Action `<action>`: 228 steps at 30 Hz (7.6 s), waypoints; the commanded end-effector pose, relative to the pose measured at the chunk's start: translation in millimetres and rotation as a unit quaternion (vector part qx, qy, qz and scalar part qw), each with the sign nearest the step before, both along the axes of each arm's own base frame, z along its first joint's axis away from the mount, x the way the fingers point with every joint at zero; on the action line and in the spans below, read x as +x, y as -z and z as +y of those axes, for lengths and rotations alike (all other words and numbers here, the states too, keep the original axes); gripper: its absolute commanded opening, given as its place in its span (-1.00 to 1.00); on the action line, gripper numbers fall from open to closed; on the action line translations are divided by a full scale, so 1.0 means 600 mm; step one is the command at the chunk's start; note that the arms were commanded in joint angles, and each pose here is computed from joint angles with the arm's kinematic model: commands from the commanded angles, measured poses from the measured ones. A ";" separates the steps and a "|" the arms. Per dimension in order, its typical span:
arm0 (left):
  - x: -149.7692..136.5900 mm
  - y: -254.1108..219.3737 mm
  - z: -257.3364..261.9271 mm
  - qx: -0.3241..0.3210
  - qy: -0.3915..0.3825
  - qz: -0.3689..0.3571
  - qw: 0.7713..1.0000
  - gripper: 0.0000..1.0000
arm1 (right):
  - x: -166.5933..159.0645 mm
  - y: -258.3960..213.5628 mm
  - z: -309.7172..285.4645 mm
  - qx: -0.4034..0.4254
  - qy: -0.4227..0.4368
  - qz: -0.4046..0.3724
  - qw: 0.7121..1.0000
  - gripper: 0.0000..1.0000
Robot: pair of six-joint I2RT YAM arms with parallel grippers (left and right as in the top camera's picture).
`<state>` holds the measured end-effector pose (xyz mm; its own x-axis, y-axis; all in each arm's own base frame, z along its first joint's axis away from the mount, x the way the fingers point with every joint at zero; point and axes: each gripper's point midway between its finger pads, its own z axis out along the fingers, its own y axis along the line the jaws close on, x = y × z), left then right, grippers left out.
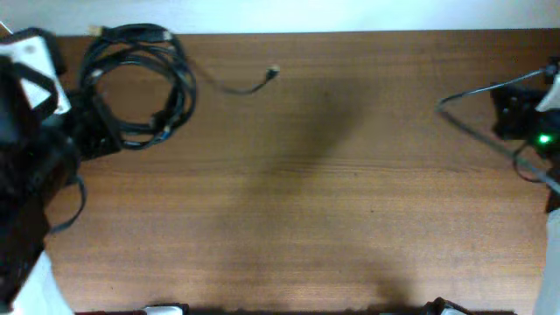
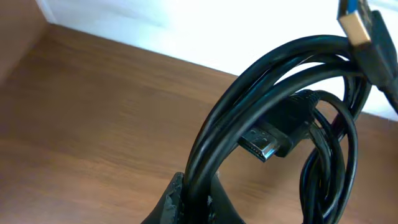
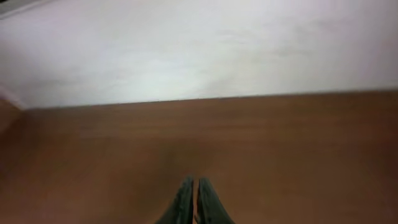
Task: Untangle cables
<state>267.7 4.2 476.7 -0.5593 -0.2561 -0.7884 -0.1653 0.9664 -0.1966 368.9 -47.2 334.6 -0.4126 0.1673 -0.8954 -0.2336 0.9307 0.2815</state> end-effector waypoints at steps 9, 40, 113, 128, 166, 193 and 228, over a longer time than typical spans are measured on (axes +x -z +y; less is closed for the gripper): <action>0.073 0.037 -0.283 -0.065 0.319 0.029 0.945 -1.00 | -0.058 0.016 0.239 -0.073 -0.155 0.025 0.985 -0.92; 0.229 0.355 -0.328 0.162 0.141 0.240 0.947 -1.00 | -0.094 0.003 0.264 -0.187 -0.117 0.006 0.975 -0.92; 0.099 0.661 -0.207 0.221 0.530 0.228 0.786 0.97 | -0.127 0.054 0.238 -0.224 -0.114 0.094 0.963 -0.89; 0.092 0.730 -0.196 0.210 0.593 0.240 0.739 0.98 | -0.128 0.054 0.240 -0.222 -0.118 0.095 0.963 -0.89; 0.013 0.130 -0.248 0.148 0.420 0.017 0.895 -1.00 | -0.120 0.112 0.326 -0.179 -0.229 0.143 0.946 -0.90; 0.113 0.080 -0.217 0.189 0.304 -0.016 0.934 -1.00 | -0.112 -0.023 0.661 0.036 -0.355 -0.043 0.933 0.97; 0.064 0.012 -0.143 0.217 0.210 -0.055 0.952 -1.00 | -0.137 -0.011 0.711 -0.045 -0.393 -0.054 0.917 0.70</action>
<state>311.1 -86.2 453.8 -0.4813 0.3656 -0.7966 0.2832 0.9250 0.2534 294.7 370.8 333.4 -0.3000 -0.2255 -0.9269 -0.8473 0.5093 0.1503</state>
